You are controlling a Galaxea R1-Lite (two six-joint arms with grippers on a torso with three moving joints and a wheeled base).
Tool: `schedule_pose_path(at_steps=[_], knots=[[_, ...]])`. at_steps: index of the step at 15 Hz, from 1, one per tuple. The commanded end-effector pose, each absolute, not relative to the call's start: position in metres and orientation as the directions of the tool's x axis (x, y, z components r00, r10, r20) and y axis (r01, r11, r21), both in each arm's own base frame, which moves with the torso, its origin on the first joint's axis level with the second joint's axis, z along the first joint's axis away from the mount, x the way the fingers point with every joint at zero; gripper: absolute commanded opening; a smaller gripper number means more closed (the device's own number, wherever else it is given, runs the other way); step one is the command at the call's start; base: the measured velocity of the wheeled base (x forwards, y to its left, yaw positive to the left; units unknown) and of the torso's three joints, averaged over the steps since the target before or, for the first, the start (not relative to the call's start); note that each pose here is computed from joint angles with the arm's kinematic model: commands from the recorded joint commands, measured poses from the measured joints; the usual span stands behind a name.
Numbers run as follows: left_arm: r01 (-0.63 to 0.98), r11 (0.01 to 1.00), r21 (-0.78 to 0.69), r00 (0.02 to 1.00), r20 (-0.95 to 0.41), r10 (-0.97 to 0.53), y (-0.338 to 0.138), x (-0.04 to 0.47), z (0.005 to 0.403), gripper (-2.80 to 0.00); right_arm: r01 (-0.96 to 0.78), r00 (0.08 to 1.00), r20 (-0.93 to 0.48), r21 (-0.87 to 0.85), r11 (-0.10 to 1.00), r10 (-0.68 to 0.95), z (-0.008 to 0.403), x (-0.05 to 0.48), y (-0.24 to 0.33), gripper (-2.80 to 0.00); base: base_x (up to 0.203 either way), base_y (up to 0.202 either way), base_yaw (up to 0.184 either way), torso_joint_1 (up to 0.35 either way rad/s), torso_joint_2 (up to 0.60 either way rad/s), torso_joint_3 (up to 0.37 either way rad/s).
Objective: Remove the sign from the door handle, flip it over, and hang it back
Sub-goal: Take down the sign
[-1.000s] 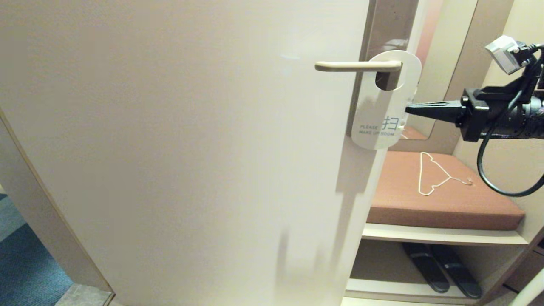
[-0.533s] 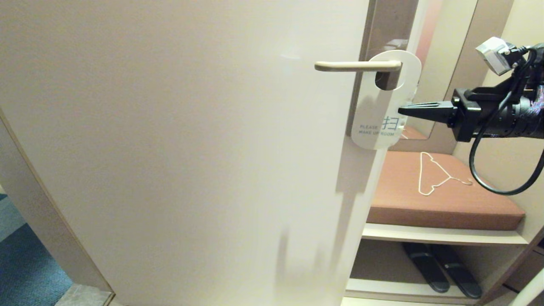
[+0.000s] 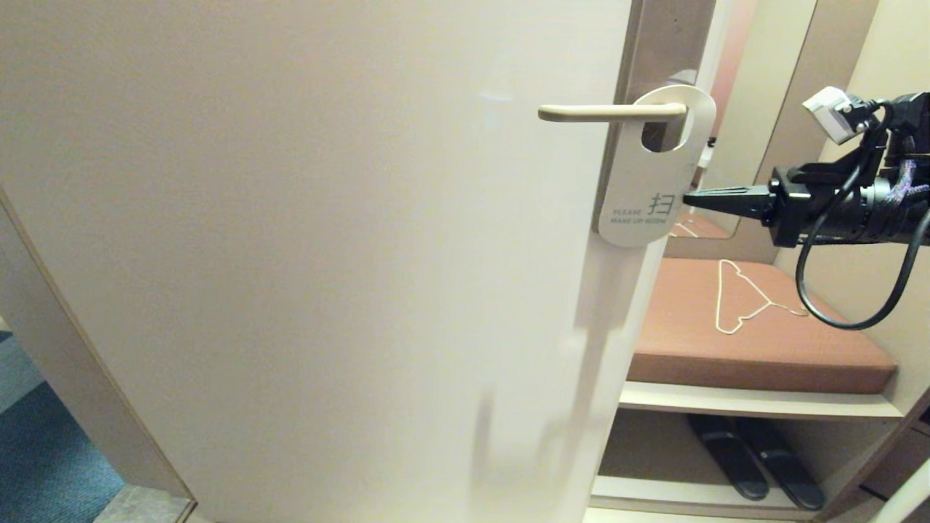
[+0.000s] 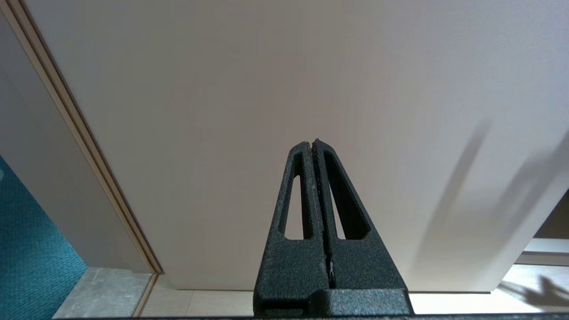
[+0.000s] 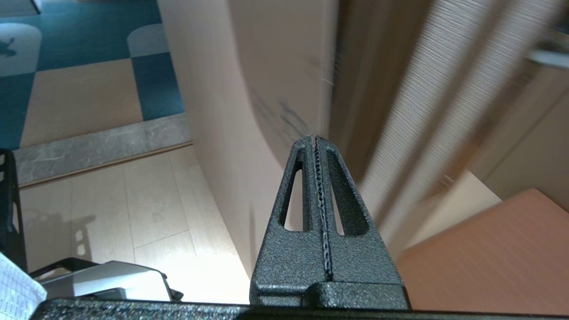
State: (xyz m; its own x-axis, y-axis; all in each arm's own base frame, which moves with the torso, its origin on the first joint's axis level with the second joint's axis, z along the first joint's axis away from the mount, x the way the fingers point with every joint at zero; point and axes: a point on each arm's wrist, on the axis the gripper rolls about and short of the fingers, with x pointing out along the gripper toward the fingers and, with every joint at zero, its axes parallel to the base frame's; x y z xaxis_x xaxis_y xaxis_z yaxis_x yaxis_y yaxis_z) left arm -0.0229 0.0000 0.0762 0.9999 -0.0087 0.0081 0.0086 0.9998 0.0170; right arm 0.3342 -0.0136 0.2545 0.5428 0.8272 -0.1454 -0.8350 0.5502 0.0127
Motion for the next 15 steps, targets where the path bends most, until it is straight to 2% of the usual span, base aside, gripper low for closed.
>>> schedule_pose_path(at_steps=[1, 11, 12, 15], knots=[[0.009, 1.0, 0.017, 1.0, 0.008, -0.009, 0.0, -0.023, 0.076, -2.8, -0.829, 0.553, -0.138, 0.007, 0.559, 0.822, 0.257, 0.332, -0.022, -2.8, 0.0, 0.0, 0.0, 0.0, 0.0, 0.0], [0.009, 1.0, 0.017, 1.0, 0.008, -0.009, 0.0, -0.023, 0.076, -2.8, -0.835, 0.545, -0.13, 0.009, 0.551, 0.828, 0.259, 0.323, -0.026, -2.8, 0.0, 0.0, 0.0, 0.0, 0.0, 0.0], [0.009, 1.0, 0.017, 1.0, 0.008, -0.009, 0.0, -0.023, 0.076, -2.8, -0.835, 0.545, -0.132, 0.011, 0.551, 0.828, 0.259, 0.32, -0.025, 0.0, 0.0, 0.0, 0.0, 0.0, 0.0, 0.0], [0.009, 1.0, 0.017, 1.0, 0.008, -0.009, 0.0, -0.023, 0.076, -2.8, -0.835, 0.542, -0.135, 0.017, 0.549, 0.829, 0.257, 0.314, -0.024, 0.0, 0.0, 0.0, 0.0, 0.0, 0.0, 0.0]])
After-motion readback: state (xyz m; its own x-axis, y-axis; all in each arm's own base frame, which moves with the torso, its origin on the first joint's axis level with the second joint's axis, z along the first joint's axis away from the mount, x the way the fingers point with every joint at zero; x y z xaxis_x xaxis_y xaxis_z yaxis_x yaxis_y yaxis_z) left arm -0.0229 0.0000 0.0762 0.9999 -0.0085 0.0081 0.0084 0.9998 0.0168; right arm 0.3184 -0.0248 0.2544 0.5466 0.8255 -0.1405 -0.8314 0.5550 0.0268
